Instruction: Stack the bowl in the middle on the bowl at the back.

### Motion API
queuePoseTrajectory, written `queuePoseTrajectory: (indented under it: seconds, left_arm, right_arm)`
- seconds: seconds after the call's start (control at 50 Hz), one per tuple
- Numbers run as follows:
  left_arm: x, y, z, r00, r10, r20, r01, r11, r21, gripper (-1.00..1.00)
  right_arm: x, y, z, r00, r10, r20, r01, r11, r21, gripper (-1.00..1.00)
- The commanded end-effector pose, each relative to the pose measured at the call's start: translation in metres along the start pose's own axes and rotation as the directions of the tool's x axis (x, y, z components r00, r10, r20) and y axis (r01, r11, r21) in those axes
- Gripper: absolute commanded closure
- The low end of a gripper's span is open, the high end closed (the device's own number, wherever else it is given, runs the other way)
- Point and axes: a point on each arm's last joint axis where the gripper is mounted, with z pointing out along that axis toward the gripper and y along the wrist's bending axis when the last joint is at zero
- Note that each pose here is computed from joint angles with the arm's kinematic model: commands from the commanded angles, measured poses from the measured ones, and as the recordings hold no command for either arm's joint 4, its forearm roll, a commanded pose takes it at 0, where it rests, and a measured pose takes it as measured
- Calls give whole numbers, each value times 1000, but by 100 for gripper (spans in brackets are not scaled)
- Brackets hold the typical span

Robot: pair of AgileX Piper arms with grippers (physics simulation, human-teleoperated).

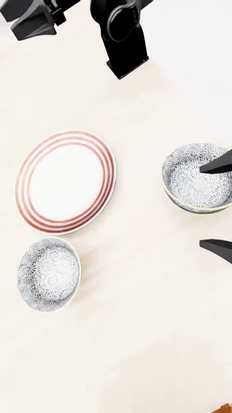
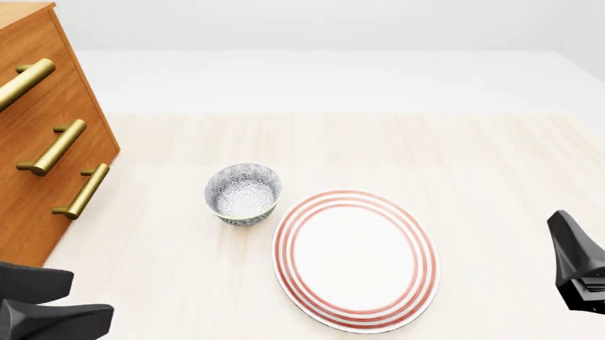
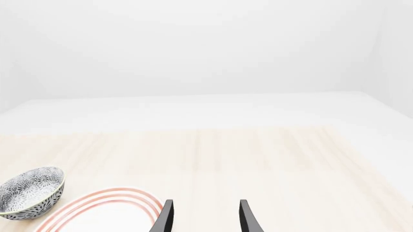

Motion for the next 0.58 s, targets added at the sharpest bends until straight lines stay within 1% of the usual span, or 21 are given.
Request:
queuePoseTrajectory:
  seconds: [0.02,0.04,0.06,0.08,0.1,0.12,0.2,0.26,0.28,0.3,0.32,0.34,0.36,0.38,0.42,0.44,0.48,0.5,0.54,0.56,0.58]
  left_arm:
    - [-11,0,-48,987,75,143,-66,996,-67,-100]
    - [-12,-1,-68,971,71,229,-50,994,-95,-100]
    - [-11,-1,-74,964,75,254,-45,992,-121,-100]
    - [-10,-1,-77,961,79,265,-42,989,-141,-100]
    - [-10,-1,-77,961,79,265,-42,989,-141,-100]
    - [-8,-2,-83,951,116,288,-67,982,-175,-100]
    - [-5,-3,-89,939,133,316,-71,977,-199,-100]
    - [-6,-5,-98,920,153,361,-80,975,-209,-100]
    - [-6,-5,-98,920,153,361,-80,975,-209,-100]
    - [-6,-6,-102,910,145,387,-71,977,-199,-100]
    - [-6,-7,-106,897,180,405,-102,973,-207,-100]
    - [-4,-8,-111,884,177,433,-91,973,-212,-100]
    - [-3,-8,-112,880,166,444,-76,974,-213,-100]
    - [1,-8,-113,869,196,454,-94,967,-237,-100]
    - [4,-7,-110,863,220,454,-113,961,-251,-100]
    - [7,-8,-112,852,248,462,-128,953,-274,-100]
    - [10,-8,-113,842,260,473,-131,949,-287,-100]
    - [12,-10,-119,828,272,491,-130,944,-305,-100]
    - [12,-11,-127,798,288,530,-155,947,-281,-100]
    - [15,-14,-133,787,262,558,-113,951,-288,-100]
    - [18,-12,-129,789,294,540,-139,941,-310,-100]
  right_arm:
    - [0,0,0,1000,1,1,-1,1000,0,-100]
    - [0,0,0,1000,3,0,-3,1000,0,-100]
    - [0,0,0,1000,3,0,-3,1000,0,-100]
    - [0,0,0,1000,3,0,-3,1000,-1,-100]
    - [0,0,0,1000,3,0,-3,1000,-1,-100]
    - [0,0,0,1000,4,0,-4,1000,-2,-100]
    - [0,0,0,1000,6,-1,-6,1000,-2,-100]
    - [0,0,0,1000,4,0,-4,1000,-1,-100]
    - [0,0,0,1000,4,0,-4,1000,-1,-100]
    - [0,0,0,1000,4,1,-4,1000,0,-100]
    - [0,0,0,1000,5,1,-5,1000,1,-100]
    - [0,0,0,1000,5,1,-5,1000,1,-100]
    - [0,0,0,1000,4,1,-4,1000,1,-100]
    - [0,0,0,1000,4,2,-4,1000,1,-100]
    - [0,0,0,1000,5,1,-5,1000,2,-100]
    - [0,0,-1,1000,5,2,-5,1000,2,-100]
    - [0,0,-1,1000,4,3,-4,1000,2,-100]
    - [0,0,-1,1000,5,3,-5,1000,3,-100]
    - [0,0,-1,1000,4,2,-4,1000,2,-100]
    - [0,0,0,1000,4,2,-4,1000,2,-100]
    - [0,0,0,1000,4,2,-4,1000,2,-100]
